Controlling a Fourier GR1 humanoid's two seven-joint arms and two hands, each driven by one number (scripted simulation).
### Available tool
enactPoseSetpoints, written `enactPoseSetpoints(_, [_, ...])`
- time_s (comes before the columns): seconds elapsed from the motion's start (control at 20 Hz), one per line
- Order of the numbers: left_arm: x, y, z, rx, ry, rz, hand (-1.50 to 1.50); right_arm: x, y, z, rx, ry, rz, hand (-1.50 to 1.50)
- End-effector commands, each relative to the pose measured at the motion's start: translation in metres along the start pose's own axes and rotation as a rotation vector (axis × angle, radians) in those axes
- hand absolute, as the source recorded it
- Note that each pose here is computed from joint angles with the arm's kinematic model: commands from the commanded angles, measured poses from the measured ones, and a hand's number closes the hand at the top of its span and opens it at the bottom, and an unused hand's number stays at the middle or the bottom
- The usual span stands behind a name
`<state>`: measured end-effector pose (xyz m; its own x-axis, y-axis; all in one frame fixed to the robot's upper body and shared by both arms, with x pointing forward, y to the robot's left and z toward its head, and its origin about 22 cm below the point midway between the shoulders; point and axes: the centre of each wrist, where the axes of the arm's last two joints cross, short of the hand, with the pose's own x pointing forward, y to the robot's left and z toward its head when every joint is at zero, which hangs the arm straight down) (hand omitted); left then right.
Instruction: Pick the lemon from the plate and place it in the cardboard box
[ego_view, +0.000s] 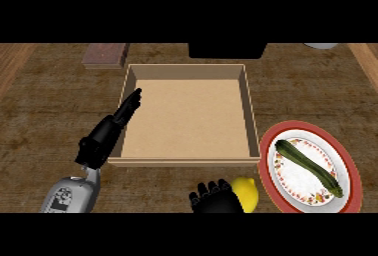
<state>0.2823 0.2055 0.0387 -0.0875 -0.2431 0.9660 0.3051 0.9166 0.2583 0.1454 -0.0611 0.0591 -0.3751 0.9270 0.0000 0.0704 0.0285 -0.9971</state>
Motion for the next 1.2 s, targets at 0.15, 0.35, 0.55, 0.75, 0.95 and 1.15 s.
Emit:
enactPoseSetpoints(0.15, [0.004,0.003,-0.007,0.026,0.003,-0.009,0.0,0.038,-0.074,0.025,-0.206,-0.075,-0.297,1.5])
enactPoseSetpoints(0.35, [-0.003,0.003,0.003,0.01,0.011,-0.009,0.0,0.033,-0.088,0.023,-0.256,0.006,-0.349,1.5])
enactPoseSetpoints(0.55, [0.003,0.0,-0.002,-0.003,0.006,-0.004,0.0,0.034,-0.097,0.022,-0.267,0.071,-0.371,1.5])
enactPoseSetpoints(0.75, [0.006,0.006,-0.006,0.013,0.011,-0.023,0.0,0.025,-0.124,0.016,-0.304,0.12,-0.34,1.5])
enactPoseSetpoints(0.95, [0.013,-0.012,-0.016,0.009,-0.004,0.007,0.0,0.026,-0.141,0.001,-0.325,0.174,-0.354,1.5])
enactPoseSetpoints(1.15, [-0.001,-0.001,0.001,-0.01,-0.005,-0.008,0.0,0.023,-0.162,-0.033,-0.308,0.181,-0.376,1.5])
